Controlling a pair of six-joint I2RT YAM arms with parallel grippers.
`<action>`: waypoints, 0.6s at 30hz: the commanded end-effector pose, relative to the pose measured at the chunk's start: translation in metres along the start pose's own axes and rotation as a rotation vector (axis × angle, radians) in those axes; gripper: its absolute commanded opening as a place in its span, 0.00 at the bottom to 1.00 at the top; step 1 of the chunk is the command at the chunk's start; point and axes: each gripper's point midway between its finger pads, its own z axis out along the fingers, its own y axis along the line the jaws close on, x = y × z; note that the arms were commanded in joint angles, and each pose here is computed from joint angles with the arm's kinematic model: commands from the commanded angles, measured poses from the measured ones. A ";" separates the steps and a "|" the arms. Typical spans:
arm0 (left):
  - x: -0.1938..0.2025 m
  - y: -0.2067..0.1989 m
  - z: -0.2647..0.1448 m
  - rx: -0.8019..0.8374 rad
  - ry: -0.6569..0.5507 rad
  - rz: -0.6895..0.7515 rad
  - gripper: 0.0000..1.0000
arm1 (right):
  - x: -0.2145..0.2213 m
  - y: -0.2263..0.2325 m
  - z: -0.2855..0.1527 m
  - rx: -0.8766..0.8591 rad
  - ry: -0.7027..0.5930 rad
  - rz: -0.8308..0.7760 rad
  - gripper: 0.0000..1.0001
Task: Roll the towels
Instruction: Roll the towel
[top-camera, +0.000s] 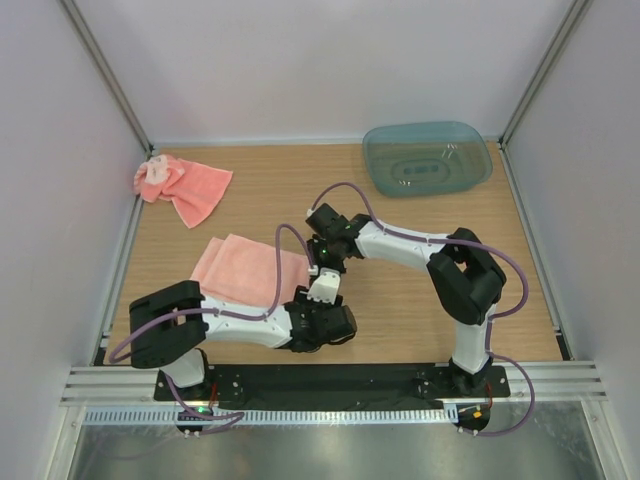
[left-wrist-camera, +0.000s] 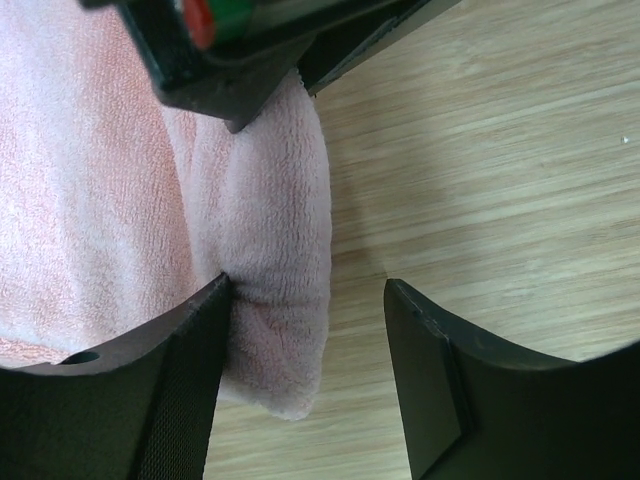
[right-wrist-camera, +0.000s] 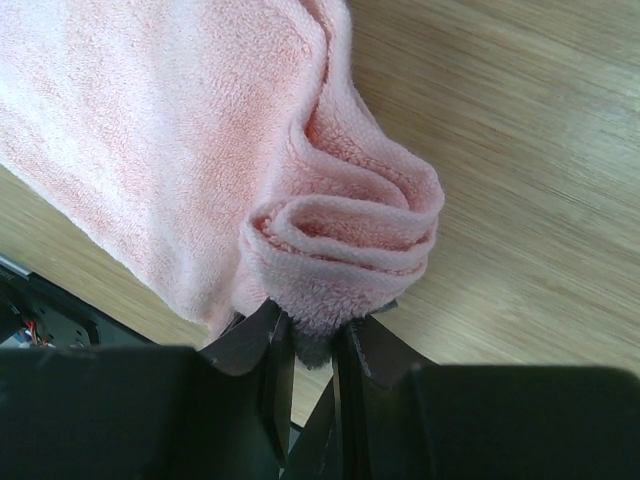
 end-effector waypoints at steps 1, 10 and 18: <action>0.037 0.017 0.009 -0.040 0.075 -0.013 0.63 | -0.005 0.010 -0.020 -0.036 -0.004 -0.018 0.08; 0.070 0.034 0.021 -0.056 0.113 -0.034 0.42 | -0.004 0.003 -0.015 -0.034 0.018 -0.009 0.08; 0.069 0.034 0.014 0.001 0.127 -0.069 0.00 | -0.005 -0.010 -0.016 -0.040 0.027 0.011 0.08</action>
